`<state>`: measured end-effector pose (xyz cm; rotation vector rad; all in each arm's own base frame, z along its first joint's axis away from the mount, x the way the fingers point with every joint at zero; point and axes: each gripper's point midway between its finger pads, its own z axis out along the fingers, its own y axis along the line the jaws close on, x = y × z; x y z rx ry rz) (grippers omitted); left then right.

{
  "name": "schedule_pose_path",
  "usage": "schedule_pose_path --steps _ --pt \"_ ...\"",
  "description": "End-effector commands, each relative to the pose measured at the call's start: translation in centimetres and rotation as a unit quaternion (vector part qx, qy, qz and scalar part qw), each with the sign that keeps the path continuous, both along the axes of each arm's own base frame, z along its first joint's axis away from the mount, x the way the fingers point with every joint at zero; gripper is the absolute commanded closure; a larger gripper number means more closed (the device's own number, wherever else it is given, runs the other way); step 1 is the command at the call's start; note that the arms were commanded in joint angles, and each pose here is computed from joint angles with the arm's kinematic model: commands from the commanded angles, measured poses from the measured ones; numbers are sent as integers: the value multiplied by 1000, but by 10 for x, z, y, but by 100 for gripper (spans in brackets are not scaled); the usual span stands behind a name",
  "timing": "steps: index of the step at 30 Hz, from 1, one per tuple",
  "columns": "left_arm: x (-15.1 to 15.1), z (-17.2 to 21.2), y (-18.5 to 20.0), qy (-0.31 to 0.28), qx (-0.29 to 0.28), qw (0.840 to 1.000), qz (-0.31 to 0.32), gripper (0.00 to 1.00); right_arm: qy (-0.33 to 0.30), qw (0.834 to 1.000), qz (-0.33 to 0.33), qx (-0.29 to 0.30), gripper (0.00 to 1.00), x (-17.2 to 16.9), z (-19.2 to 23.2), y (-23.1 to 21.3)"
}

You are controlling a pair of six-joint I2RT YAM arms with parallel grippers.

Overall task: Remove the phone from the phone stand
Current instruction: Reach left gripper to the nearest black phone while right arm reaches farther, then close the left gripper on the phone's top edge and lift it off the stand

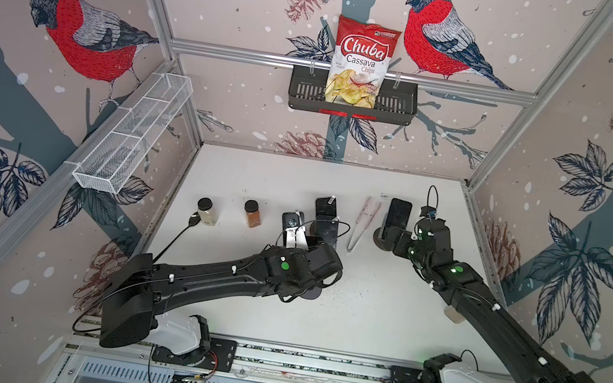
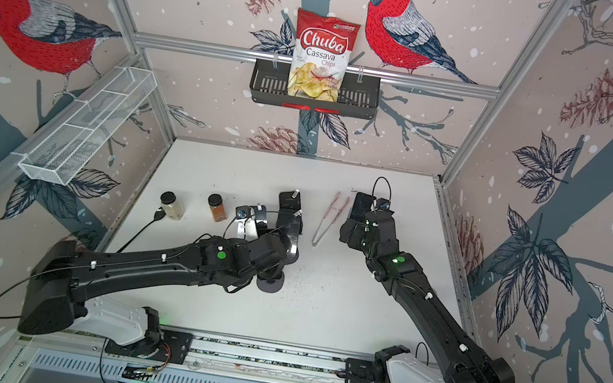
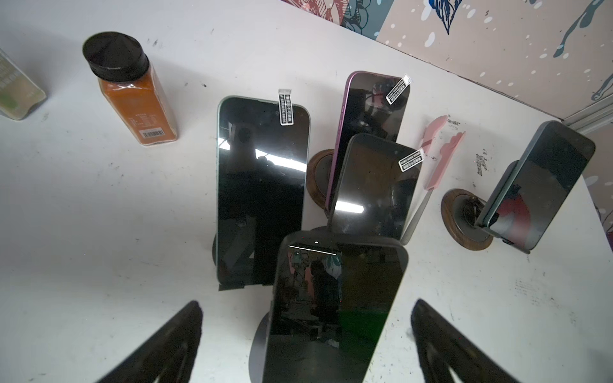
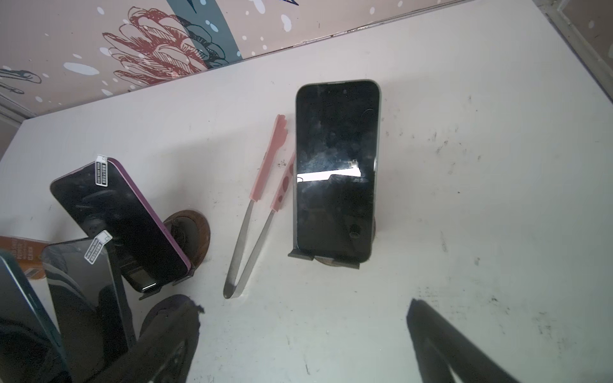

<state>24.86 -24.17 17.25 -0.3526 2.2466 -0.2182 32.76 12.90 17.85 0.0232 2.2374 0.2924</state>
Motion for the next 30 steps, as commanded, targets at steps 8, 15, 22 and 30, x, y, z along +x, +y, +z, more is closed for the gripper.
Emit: schedule_pose_path --steps 8,15,22,30 --pt "-7 -10 -8 21 15 1000 13 3 -9 1000 8 18 1 -1 4 7" --pt "-8 -22 -14 27 37 999 7 3 -5 1000 12 22 1 -4 -1 9" --pt "-7 -33 -11 37 72 997 18 4 -3 1000 15 24 1 -5 -3 10" --pt "-4 -36 -14 30 81 996 13 8 -2 1000 15 24 1 -3 -6 11"
